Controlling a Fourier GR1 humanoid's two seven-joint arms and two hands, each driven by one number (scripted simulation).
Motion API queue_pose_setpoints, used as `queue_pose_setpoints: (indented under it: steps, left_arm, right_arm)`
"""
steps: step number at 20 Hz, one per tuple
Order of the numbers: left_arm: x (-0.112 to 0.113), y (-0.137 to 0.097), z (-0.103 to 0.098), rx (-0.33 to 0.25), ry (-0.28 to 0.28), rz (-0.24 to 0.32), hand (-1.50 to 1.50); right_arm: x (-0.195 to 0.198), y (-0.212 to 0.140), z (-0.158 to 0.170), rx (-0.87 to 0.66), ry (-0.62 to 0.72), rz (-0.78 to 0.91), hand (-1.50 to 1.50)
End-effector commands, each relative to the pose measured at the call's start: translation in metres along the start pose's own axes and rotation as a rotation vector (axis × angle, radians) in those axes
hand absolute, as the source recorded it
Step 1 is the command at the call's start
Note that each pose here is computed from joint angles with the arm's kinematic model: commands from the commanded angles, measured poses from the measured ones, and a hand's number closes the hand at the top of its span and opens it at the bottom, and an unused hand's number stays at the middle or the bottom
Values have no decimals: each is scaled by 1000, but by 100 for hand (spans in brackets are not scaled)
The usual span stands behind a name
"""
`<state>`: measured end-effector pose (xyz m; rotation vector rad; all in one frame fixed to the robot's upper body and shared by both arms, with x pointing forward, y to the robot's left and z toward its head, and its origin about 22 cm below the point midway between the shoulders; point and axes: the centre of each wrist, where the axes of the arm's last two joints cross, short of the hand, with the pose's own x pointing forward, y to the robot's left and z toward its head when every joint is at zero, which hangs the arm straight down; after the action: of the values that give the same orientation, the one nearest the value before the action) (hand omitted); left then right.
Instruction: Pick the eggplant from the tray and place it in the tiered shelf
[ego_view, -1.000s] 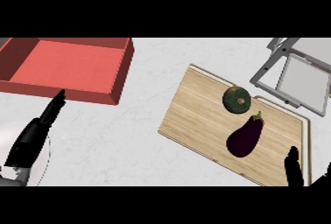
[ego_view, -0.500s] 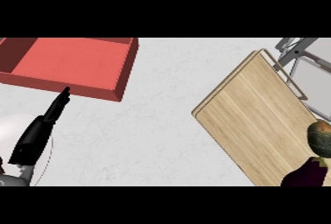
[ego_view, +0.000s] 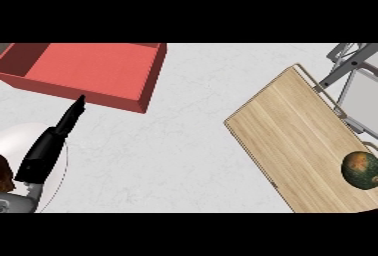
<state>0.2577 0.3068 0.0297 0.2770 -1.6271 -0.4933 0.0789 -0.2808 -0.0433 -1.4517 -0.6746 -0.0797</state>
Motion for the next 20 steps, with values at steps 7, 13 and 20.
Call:
queue_pose_setpoints:
  steps: [7, 13, 20]
  left_arm:
    - [-1, -7, -4, -45, -2, -1, 0]
    - [-6, -13, -7, -37, 20, 12, 0]
    - [-10, -3, -8, -24, 34, -4, 0]
  right_arm:
    - [54, -5, 20, 55, 129, 229, -150]
    - [113, -9, 40, -13, 112, 298, -150]
    - [160, -4, 57, -92, 68, 372, -150]
